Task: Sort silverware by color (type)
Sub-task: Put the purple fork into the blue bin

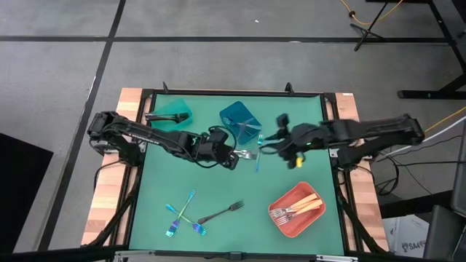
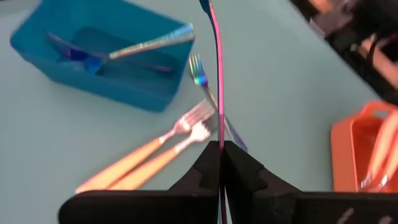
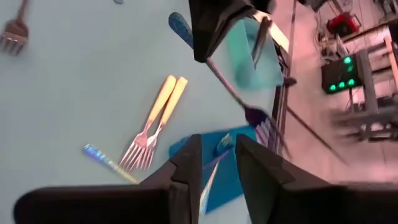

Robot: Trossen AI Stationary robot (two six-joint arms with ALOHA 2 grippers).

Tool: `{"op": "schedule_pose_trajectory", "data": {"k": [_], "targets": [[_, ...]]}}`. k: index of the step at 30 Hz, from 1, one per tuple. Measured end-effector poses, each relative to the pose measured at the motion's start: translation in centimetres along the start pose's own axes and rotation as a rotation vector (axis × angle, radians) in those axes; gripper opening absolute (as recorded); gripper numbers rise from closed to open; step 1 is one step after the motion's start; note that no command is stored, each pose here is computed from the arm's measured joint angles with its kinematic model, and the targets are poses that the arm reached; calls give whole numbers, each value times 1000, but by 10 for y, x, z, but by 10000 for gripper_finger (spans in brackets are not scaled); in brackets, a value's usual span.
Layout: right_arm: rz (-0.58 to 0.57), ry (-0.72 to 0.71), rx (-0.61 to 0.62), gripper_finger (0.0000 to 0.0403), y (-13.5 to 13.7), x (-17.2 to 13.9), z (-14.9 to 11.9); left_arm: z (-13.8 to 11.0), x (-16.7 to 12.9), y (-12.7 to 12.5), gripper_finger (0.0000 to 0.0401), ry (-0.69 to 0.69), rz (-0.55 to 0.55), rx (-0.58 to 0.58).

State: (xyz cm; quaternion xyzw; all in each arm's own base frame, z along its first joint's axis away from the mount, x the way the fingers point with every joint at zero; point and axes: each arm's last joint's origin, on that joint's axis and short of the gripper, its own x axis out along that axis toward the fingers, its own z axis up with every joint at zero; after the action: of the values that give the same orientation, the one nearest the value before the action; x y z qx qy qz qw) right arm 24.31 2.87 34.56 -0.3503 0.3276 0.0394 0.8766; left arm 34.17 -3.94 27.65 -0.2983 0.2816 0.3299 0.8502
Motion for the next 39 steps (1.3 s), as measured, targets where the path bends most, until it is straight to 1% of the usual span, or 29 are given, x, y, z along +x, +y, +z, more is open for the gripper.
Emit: {"op": "schedule_pose_trajectory", "data": {"k": [5,9,13,17,19,24,27,31,32,36,39], "targets": [[-31,-5,136,89,-4,-42,-16,-7,11,2,0,-86,-27,-34],[-60,5,239,89,-5,-69,-30,-16,22,6,0,-155,-85,-54],[-102,-6,356,89,3,-80,-49,-22,30,8,0,-242,-175,-58],[-137,-39,463,89,19,-71,-68,-27,34,11,0,-322,-252,-44],[-162,-83,514,89,28,-61,-76,-27,34,12,0,-366,-286,-33],[-242,-295,637,89,45,-34,-88,-28,34,13,0,-439,-310,20],[-283,-431,710,89,52,-18,-89,-26,33,12,0,-464,-314,60],[-299,-525,788,89,59,0,-91,-24,30,10,0,-498,-322,106],[-298,-536,809,89,60,3,-90,-24,30,10,0,-506,-325,115],[-297,-510,882,89,61,16,-90,-21,27,7,0,-530,-364,156],[-292,-529,970,89,56,26,-91,-19,25,4,0,-554,-403,206]]}}
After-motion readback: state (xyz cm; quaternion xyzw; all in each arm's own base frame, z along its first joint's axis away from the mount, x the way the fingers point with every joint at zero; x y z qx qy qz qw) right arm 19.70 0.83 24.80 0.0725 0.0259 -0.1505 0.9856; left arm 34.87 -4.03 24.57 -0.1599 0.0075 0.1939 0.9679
